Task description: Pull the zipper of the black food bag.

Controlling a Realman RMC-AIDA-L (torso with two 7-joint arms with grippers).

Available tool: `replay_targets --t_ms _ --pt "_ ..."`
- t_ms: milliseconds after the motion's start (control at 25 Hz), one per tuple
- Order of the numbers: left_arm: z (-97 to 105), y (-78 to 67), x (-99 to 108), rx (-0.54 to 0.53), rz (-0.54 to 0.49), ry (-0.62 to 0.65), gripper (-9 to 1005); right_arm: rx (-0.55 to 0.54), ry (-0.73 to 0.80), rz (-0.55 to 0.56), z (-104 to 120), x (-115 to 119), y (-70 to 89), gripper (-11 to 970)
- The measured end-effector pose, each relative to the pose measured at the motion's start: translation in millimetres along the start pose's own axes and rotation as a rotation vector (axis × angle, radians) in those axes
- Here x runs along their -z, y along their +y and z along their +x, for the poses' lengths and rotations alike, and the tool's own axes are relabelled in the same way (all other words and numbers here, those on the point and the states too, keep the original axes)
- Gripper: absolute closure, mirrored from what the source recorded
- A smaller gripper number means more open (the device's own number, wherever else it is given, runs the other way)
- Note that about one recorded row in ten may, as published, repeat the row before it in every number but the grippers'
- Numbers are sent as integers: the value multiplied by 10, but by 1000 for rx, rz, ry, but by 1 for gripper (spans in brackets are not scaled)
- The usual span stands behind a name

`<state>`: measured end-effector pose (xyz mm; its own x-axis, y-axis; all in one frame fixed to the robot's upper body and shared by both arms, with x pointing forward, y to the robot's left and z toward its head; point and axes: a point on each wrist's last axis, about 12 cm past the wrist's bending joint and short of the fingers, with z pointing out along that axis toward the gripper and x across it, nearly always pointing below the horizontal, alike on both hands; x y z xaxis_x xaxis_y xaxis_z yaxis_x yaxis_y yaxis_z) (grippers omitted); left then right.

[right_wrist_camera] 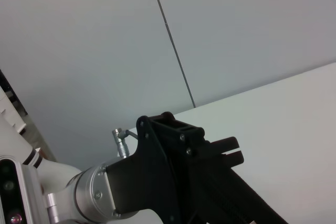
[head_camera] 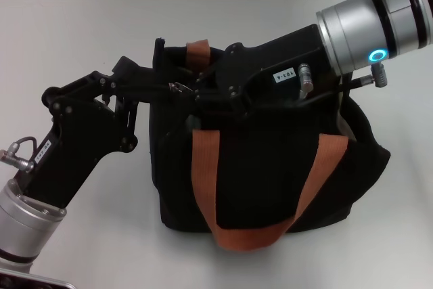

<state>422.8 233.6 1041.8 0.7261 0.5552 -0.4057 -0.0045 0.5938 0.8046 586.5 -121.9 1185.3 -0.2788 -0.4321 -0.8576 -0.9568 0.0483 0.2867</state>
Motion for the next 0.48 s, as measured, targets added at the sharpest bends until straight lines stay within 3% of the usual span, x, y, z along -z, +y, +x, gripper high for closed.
replay_targets --t_ms 480 --pt "4 -6 -14 1 6 -4 928 -5 -22 13 13 71 -9 940"
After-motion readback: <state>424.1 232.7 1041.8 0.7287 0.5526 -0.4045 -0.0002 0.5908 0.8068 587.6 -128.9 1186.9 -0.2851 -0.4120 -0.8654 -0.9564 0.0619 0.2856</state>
